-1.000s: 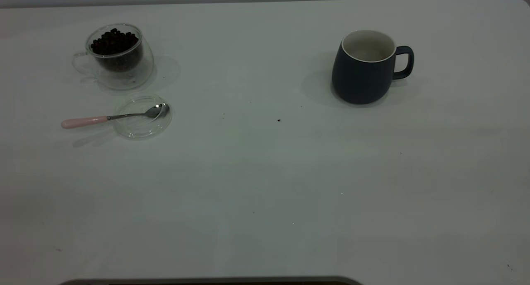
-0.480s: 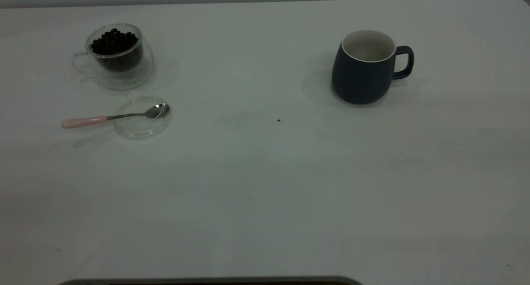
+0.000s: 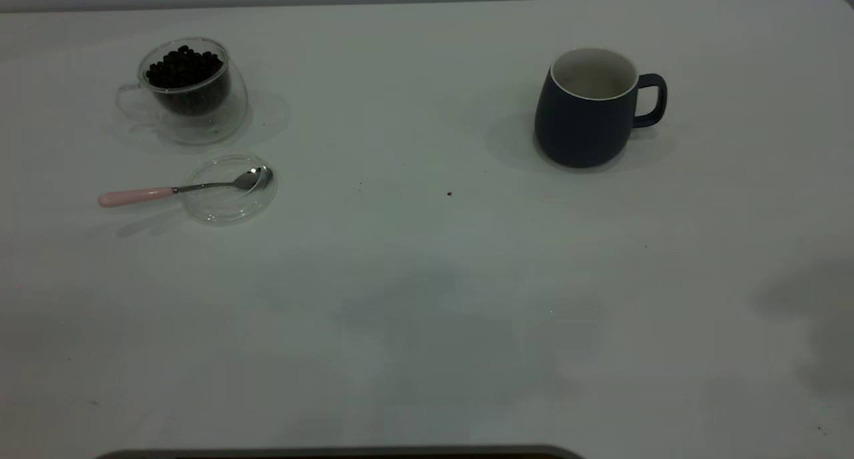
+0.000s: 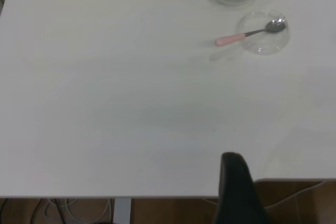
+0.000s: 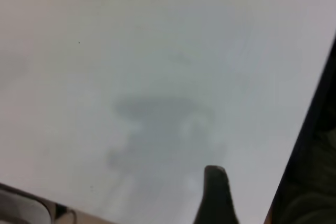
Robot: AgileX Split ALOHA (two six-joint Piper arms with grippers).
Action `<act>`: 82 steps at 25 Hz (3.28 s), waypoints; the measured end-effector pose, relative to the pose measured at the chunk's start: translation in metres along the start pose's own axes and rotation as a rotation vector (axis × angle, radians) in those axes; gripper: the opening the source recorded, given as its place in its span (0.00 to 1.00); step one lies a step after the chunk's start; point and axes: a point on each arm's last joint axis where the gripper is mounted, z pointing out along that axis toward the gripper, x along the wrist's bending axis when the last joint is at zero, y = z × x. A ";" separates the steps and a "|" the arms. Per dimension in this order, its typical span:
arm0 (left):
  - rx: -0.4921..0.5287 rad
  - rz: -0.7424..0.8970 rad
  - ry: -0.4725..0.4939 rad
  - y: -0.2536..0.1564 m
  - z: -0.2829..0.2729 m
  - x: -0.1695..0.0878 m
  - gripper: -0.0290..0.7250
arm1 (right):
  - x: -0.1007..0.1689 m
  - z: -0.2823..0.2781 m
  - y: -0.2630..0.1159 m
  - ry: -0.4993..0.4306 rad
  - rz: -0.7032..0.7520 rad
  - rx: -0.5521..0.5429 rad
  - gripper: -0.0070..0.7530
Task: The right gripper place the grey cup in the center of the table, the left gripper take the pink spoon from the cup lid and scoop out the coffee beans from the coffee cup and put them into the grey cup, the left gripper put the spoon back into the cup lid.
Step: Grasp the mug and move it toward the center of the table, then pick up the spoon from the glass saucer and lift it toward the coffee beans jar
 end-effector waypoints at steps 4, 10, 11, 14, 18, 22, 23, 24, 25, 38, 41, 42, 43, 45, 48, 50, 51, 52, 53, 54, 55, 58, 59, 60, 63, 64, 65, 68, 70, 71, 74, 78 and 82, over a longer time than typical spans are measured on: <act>0.000 0.000 0.000 0.000 0.000 0.000 0.72 | -0.011 0.044 0.025 0.034 -0.204 0.051 0.92; 0.000 0.000 0.000 0.000 0.000 0.000 0.72 | -0.016 0.117 0.046 0.077 -0.448 0.058 0.93; 0.000 0.000 0.000 0.000 0.000 0.000 0.72 | -0.015 0.131 0.047 0.091 -0.475 0.060 0.93; 0.000 0.000 0.000 0.000 0.000 0.000 0.72 | -0.009 0.166 0.052 0.119 -0.589 0.072 0.93; 0.000 0.000 0.000 0.000 0.000 0.000 0.72 | -0.002 0.208 0.063 0.148 -0.684 0.079 0.92; 0.000 0.000 0.000 0.000 0.000 0.000 0.72 | 0.006 0.244 0.073 0.172 -0.745 0.090 0.90; 0.000 0.000 0.000 0.000 0.000 0.000 0.72 | 0.008 0.251 0.076 0.175 -0.760 0.089 0.90; 0.000 0.000 0.000 0.000 0.000 0.000 0.72 | 0.011 0.259 0.077 0.183 -0.776 0.093 0.89; 0.000 0.000 0.000 0.000 0.000 0.000 0.72 | 0.013 0.266 0.080 0.186 -0.786 0.094 0.89; 0.000 -0.003 0.000 0.000 0.000 0.000 0.72 | 0.054 0.310 0.116 0.188 -0.925 0.028 0.85; 0.000 -0.003 0.000 0.000 0.000 0.000 0.72 | 0.068 0.312 0.121 0.195 -0.953 0.016 0.84; 0.000 -0.003 0.000 0.000 0.000 0.000 0.72 | 0.074 0.313 0.122 0.200 -0.968 0.015 0.84; 0.000 -0.003 0.000 0.000 0.000 0.000 0.72 | 0.079 0.313 0.123 0.204 -0.976 0.011 0.83; 0.000 -0.003 0.000 0.000 0.000 0.000 0.72 | 0.093 0.311 0.126 0.212 -0.981 -0.011 0.83; 0.000 -0.003 0.000 0.000 0.000 0.000 0.72 | 0.116 0.308 0.132 0.231 -0.982 -0.048 0.82; 0.000 -0.003 0.000 0.000 0.000 0.000 0.72 | 0.132 0.308 0.134 0.247 -0.970 -0.073 0.82; 0.000 -0.003 0.000 0.000 0.000 0.000 0.72 | 0.140 0.307 0.135 0.256 -0.960 -0.086 0.81; 0.000 -0.003 0.000 0.000 0.000 0.000 0.72 | 0.148 0.306 0.137 0.263 -0.951 -0.100 0.81; 0.000 -0.003 0.000 0.000 0.000 0.000 0.72 | 0.155 0.306 0.138 0.271 -0.942 -0.113 0.81; 0.000 -0.003 0.000 0.000 0.000 0.000 0.72 | 0.161 0.305 0.138 0.277 -0.933 -0.124 0.80; 0.000 -0.003 0.000 0.000 0.000 0.000 0.72 | 0.168 0.304 0.139 0.285 -0.922 -0.136 0.80; 0.000 -0.003 0.000 0.000 0.000 0.000 0.72 | 0.189 0.302 0.142 0.301 -0.889 -0.175 0.80; 0.000 -0.003 0.000 0.000 0.000 0.000 0.72 | 0.197 0.301 0.142 0.305 -0.883 -0.189 0.80; 0.000 -0.003 0.000 0.000 0.000 0.000 0.72 | 0.204 0.299 0.143 0.307 -0.877 -0.203 0.80; 0.000 -0.003 0.000 0.000 0.000 0.000 0.72 | 0.220 0.293 0.146 0.323 -0.846 -0.232 0.80; 0.000 -0.003 0.000 0.000 0.000 0.000 0.72 | 0.222 0.289 0.148 0.331 -0.825 -0.238 0.79; 0.000 -0.003 0.000 0.000 0.000 0.000 0.72 | 0.222 0.282 0.151 0.340 -0.805 -0.241 0.79; 0.000 0.001 0.000 0.000 0.000 0.000 0.72 | 0.213 0.241 0.169 0.376 -0.730 -0.252 0.79; 0.000 0.001 0.000 0.000 0.000 0.000 0.72 | 0.204 0.199 0.180 0.403 -0.683 -0.246 0.79; 0.000 0.001 0.000 0.000 0.000 0.000 0.72 | 0.197 0.174 0.184 0.413 -0.656 -0.235 0.79; 0.000 0.000 0.000 0.000 0.000 0.000 0.72 | 0.174 0.104 0.185 0.411 -0.564 -0.168 0.79; 0.000 0.000 0.000 0.000 0.000 0.000 0.72 | 0.146 0.023 0.167 0.404 -0.412 -0.033 0.79; 0.000 0.000 0.000 0.000 0.000 0.000 0.72 | 0.127 -0.034 0.134 0.389 -0.312 0.017 0.79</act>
